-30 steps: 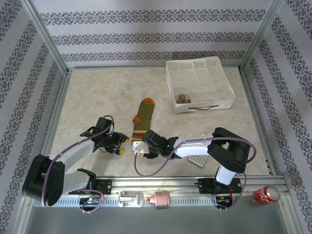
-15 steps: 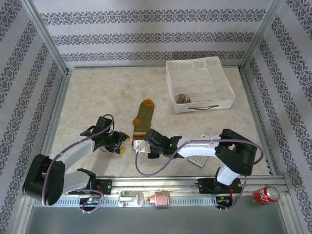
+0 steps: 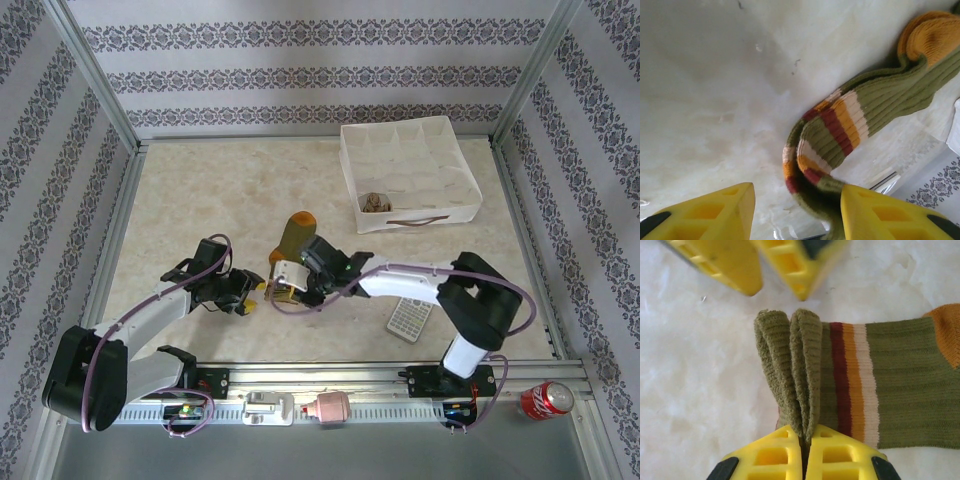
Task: Roll the socks
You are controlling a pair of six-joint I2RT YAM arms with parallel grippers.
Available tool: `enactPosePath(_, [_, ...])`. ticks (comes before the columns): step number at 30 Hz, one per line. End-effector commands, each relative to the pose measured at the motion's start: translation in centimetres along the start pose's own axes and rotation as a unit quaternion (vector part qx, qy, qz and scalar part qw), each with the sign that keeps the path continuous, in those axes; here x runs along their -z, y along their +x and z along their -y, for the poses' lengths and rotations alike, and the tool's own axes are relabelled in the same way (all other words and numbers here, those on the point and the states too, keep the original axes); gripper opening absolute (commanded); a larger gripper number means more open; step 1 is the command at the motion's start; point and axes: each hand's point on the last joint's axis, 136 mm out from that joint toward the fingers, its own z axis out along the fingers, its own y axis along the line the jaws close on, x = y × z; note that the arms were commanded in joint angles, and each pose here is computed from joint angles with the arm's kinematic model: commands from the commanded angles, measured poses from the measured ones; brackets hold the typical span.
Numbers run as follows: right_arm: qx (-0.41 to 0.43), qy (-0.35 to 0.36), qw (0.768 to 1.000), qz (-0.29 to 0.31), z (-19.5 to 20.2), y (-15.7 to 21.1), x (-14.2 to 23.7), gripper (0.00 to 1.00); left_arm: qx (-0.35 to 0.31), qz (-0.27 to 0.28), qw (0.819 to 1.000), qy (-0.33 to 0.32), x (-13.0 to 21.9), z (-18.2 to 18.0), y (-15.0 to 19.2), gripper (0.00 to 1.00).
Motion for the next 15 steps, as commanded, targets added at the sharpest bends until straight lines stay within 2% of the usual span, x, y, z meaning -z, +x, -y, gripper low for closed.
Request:
enactPosePath(1, [-0.043,-0.060,0.997,-0.023,-0.7,0.2,-0.5,0.00,-0.020,-0.004,1.000,0.002,0.8,0.7,0.6,0.46])
enactPosePath(7, [-0.088,-0.061,0.993,-0.046,1.1,1.3,-2.0,0.00,-0.026,-0.002,1.000,0.001,0.9,0.6,0.7,0.41])
enactPosePath(15, [-0.126,-0.051,0.989,-0.061,2.8,1.7,-3.4,0.00,-0.028,0.000,1.000,0.010,0.8,1.1,0.7,0.41])
